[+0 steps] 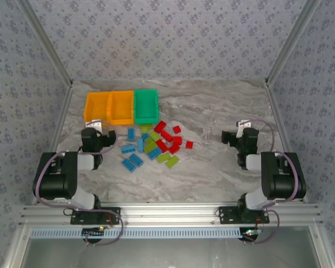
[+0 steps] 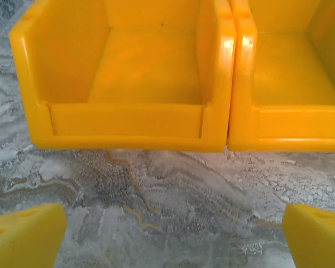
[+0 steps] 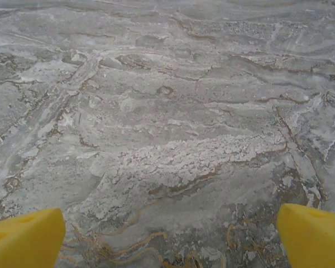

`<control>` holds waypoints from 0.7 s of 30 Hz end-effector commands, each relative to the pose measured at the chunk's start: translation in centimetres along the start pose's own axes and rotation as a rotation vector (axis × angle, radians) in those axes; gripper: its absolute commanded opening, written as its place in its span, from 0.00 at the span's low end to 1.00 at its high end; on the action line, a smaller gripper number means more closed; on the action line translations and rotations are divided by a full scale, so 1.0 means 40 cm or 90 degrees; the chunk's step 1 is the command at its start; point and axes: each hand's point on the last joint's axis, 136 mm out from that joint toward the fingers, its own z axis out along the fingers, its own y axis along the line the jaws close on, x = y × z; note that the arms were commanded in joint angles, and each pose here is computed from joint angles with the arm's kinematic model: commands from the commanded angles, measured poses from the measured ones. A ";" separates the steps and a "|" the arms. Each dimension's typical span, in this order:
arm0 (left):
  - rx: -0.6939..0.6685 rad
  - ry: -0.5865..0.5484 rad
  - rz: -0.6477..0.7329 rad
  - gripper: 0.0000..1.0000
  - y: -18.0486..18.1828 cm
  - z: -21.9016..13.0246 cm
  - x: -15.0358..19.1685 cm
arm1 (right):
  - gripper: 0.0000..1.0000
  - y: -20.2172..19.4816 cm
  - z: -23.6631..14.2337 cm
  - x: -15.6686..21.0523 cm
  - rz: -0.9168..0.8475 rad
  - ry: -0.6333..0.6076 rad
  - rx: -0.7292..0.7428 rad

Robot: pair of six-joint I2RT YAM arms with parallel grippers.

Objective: Sort the legos into containers by color

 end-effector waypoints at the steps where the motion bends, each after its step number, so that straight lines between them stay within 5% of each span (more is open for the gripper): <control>1: -0.007 -0.055 0.006 0.99 0.010 0.012 -0.068 | 1.00 -0.004 0.011 -0.060 -0.005 -0.046 0.012; 14: -0.004 -0.053 0.006 0.99 0.009 0.012 -0.066 | 1.00 -0.003 0.000 -0.077 -0.004 -0.054 0.007; 21: -0.023 -0.082 0.026 0.99 0.002 -0.033 -0.099 | 1.00 -0.079 -0.177 -0.154 0.173 0.011 0.146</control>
